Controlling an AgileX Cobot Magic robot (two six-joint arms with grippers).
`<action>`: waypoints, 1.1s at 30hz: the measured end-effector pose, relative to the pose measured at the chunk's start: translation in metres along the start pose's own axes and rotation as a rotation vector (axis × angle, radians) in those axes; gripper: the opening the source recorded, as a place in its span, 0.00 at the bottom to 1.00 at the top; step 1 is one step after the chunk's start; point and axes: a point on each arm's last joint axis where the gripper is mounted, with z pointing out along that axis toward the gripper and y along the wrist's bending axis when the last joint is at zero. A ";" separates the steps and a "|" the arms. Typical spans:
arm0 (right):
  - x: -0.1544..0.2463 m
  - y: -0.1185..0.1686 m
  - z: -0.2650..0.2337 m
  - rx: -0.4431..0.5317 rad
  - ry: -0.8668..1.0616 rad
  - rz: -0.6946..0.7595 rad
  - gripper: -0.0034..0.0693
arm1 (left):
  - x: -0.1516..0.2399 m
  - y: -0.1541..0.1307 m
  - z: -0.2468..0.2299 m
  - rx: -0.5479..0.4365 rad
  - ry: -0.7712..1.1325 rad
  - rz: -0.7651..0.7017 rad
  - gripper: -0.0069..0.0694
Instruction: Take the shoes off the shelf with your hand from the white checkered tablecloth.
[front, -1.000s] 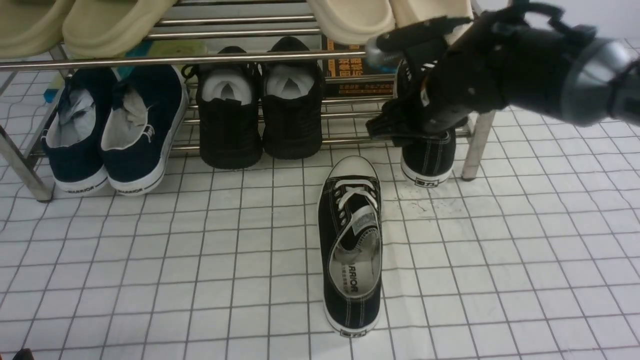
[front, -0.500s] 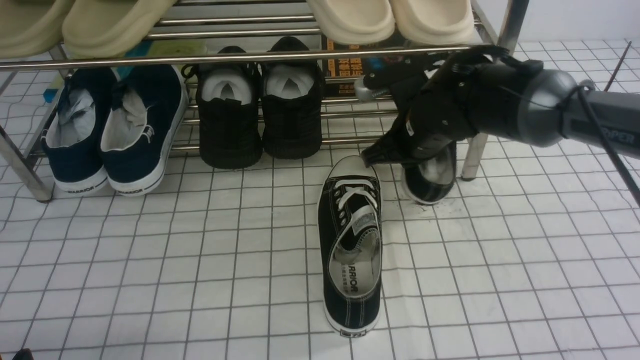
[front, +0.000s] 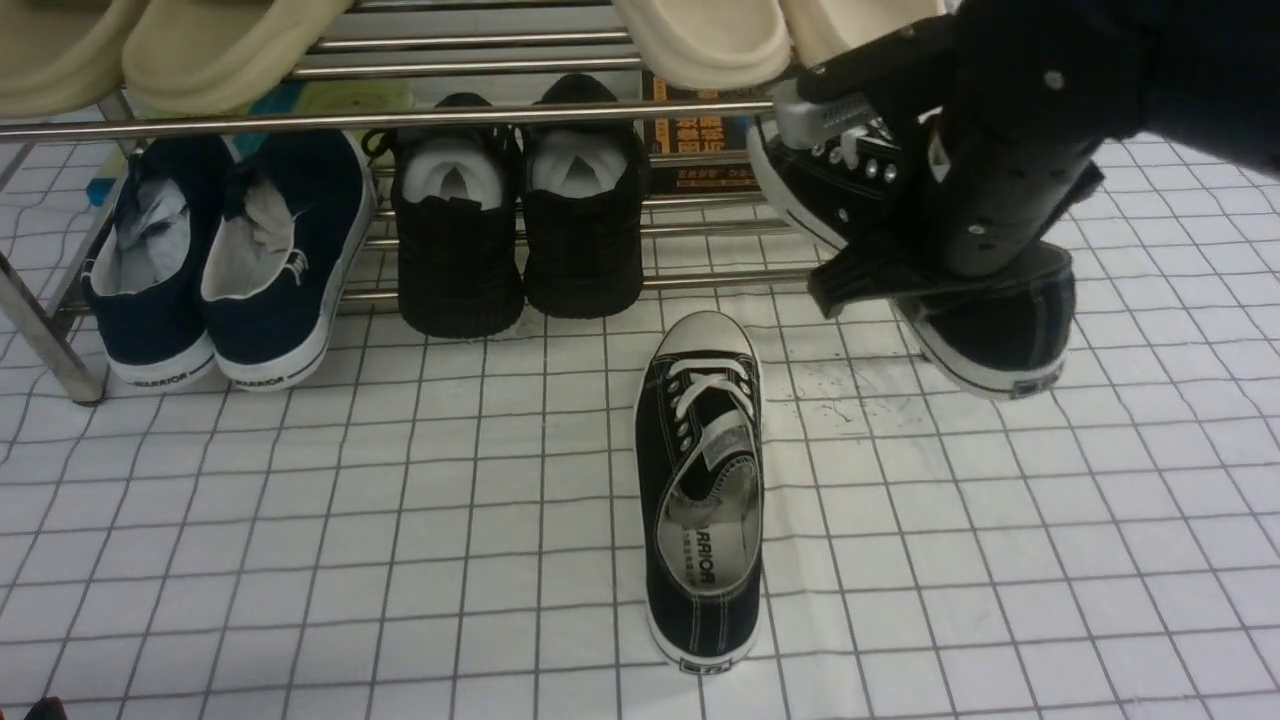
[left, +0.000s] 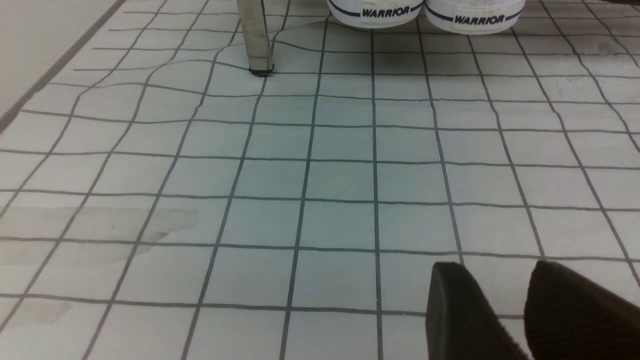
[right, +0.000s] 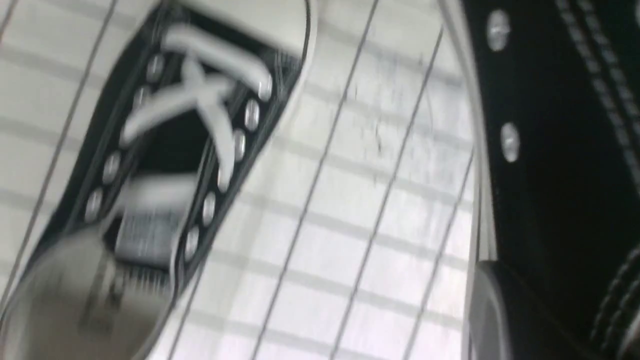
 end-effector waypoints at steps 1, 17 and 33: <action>0.004 -0.001 -0.007 -0.010 0.020 -0.010 0.06 | 0.000 0.000 0.000 0.000 0.001 0.000 0.40; 0.090 0.008 0.003 -0.245 0.094 0.145 0.06 | 0.000 0.000 0.000 0.000 0.001 0.000 0.40; 0.072 0.030 0.084 -0.289 0.003 0.265 0.06 | 0.000 0.000 0.000 -0.001 0.001 0.002 0.40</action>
